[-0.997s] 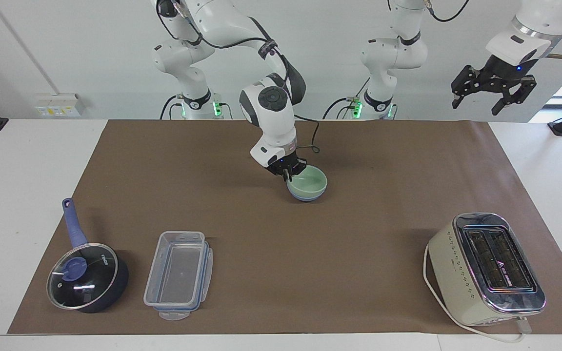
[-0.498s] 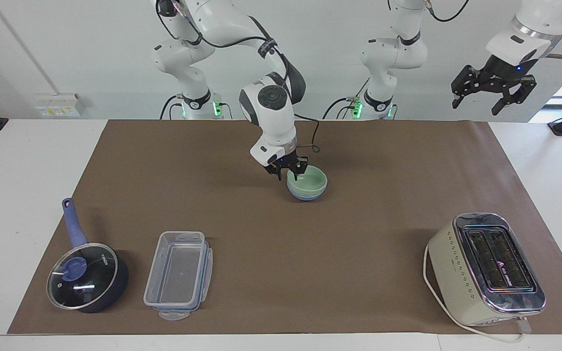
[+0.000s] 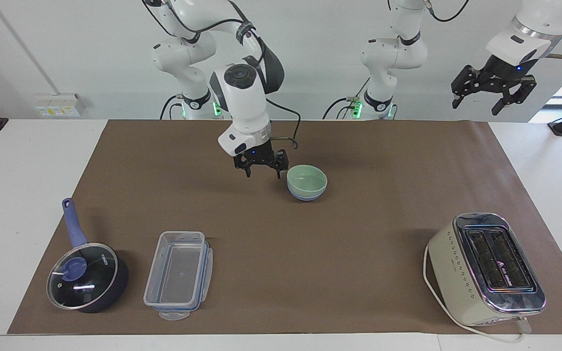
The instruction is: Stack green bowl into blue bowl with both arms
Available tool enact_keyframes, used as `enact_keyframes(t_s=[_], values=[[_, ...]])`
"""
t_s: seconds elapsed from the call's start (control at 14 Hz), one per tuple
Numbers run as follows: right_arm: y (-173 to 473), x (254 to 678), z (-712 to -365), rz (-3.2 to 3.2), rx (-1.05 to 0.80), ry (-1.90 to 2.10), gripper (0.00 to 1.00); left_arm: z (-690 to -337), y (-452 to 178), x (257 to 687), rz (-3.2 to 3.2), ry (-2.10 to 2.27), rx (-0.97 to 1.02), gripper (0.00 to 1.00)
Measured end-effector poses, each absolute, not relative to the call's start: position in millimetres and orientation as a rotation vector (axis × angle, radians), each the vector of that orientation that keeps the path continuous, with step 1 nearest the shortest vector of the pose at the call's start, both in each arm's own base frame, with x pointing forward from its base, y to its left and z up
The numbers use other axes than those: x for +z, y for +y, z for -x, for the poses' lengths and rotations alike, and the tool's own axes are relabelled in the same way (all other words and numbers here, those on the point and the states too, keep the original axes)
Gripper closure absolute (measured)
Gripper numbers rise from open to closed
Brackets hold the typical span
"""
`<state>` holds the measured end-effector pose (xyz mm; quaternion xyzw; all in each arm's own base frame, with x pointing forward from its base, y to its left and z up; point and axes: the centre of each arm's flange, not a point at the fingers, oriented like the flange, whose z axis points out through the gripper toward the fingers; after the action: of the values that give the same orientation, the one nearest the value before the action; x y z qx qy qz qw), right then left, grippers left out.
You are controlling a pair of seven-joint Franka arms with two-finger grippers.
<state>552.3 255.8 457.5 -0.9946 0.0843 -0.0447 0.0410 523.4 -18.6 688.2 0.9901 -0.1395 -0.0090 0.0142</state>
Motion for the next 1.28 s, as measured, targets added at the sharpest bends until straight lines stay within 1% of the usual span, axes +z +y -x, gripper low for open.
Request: enact_keyframes(t_s=[0.28, 0.5, 0.64, 1.0, 1.14, 1.28], values=[[183, 503, -570, 3.044, -0.175, 0.327, 0.0, -523, -19, 688, -3.083, -0.434, -0.028, 0.0], [133, 539, -573, 3.045, -0.205, 0.313, 0.0, -523, -19, 688, -3.083, -0.434, -0.028, 0.0], [105, 562, -563, 3.054, -0.182, 0.307, 0.0, -523, -19, 688, -3.083, -0.435, -0.027, 0.0], [18, 615, -525, 3.08, -0.093, 0.268, 0.0, -523, -17, 688, -3.083, -0.43, -0.028, 0.0], [1, 638, -516, 3.083, -0.067, 0.279, 0.0, -523, -17, 688, -3.083, -0.43, -0.029, 0.0], [-2, 644, -513, 3.085, -0.051, 0.283, 0.0, -523, -17, 688, -3.083, -0.43, -0.029, 0.0]])
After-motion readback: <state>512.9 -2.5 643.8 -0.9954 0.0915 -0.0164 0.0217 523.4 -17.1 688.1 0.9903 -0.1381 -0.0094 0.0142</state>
